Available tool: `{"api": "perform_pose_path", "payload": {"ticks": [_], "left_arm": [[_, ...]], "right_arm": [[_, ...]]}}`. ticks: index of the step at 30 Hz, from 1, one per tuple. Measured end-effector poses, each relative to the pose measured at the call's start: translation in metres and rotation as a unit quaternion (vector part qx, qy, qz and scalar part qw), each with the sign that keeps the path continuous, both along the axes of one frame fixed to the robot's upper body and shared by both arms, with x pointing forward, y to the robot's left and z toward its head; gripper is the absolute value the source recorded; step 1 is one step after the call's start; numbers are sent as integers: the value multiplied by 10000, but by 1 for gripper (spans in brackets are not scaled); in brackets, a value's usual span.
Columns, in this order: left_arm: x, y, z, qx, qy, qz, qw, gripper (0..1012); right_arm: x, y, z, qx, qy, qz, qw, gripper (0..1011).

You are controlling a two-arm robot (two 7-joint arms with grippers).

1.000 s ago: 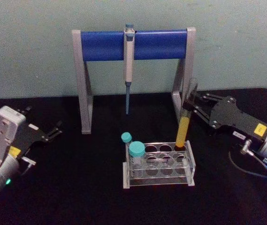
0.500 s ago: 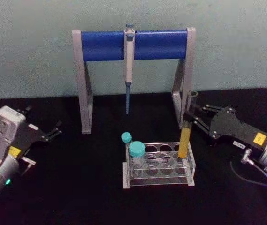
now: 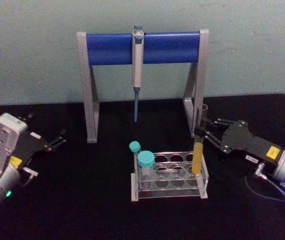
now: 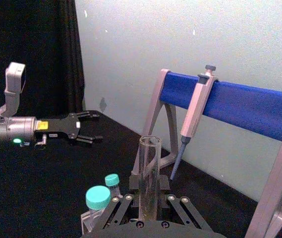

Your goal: Pick up the test tube from the test tube rack, shake it, then place it back into the test tube rack.

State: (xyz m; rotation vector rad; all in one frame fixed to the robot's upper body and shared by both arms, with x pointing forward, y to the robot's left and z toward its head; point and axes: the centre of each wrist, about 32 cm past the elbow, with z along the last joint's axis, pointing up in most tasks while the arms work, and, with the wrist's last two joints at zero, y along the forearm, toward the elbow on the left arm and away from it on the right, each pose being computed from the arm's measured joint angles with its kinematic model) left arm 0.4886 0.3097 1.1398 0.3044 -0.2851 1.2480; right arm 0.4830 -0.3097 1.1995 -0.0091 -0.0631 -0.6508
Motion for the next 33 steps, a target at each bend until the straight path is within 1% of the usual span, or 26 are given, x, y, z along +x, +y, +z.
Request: {"api": "perform_pose_path", "payload": {"ticks": [20, 33], "left_arm": [[0, 0, 0, 0, 0, 0, 10000, 1001], [0, 0, 0, 0, 0, 0, 10000, 1001]], "right_arm": [[61, 8, -112, -196, 164, -11, 9997, 228], [76, 5, -187, -171, 191, 3, 9997, 229]]}}
